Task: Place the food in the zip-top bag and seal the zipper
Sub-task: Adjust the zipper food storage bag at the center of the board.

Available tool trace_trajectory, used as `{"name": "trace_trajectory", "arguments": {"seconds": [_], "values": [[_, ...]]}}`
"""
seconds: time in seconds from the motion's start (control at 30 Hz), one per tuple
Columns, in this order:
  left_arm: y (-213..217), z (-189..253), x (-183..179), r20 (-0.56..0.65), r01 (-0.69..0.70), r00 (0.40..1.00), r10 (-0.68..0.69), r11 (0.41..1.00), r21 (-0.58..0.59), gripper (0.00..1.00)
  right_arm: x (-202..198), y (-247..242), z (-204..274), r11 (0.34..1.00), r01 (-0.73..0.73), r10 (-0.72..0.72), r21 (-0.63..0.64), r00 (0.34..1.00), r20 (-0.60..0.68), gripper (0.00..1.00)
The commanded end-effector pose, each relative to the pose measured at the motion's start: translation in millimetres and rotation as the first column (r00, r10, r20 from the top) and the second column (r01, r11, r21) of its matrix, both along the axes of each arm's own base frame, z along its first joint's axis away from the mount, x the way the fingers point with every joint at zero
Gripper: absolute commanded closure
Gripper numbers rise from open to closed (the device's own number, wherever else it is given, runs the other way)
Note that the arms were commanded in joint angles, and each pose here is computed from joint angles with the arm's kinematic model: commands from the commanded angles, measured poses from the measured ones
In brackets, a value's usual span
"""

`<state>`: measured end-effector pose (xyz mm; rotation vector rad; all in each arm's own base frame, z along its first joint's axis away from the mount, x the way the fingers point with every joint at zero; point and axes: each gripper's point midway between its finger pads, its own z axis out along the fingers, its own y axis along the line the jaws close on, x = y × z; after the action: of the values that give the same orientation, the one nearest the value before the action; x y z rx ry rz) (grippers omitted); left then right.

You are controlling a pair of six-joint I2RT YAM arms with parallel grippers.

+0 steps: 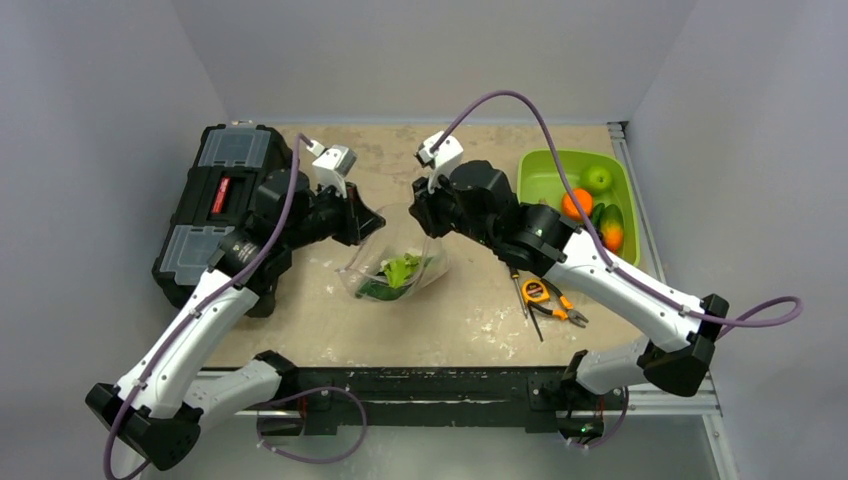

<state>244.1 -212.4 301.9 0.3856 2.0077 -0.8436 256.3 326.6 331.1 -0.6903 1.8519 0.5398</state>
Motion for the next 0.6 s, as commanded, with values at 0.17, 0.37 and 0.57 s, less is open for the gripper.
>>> {"name": "trace_trajectory", "arguments": {"seconds": [0.17,0.37,0.57], "values": [[8,30,17,-0.039,-0.208,0.978,0.204,0.964,-0.168,1.00,-9,-47,20,0.918,0.364,-0.316,0.158,0.912,-0.262,0.45],[1,36,13,-0.030,-0.174,0.985,0.172,0.964,-0.200,1.00,-38,-60,12,0.904,0.381,-0.285,0.191,0.874,-0.394,0.45],[-4,34,12,-0.033,-0.156,0.988,0.152,0.967,-0.202,1.00,-62,-41,4,0.915,0.305,-0.145,0.265,0.860,-0.488,0.62]]}}
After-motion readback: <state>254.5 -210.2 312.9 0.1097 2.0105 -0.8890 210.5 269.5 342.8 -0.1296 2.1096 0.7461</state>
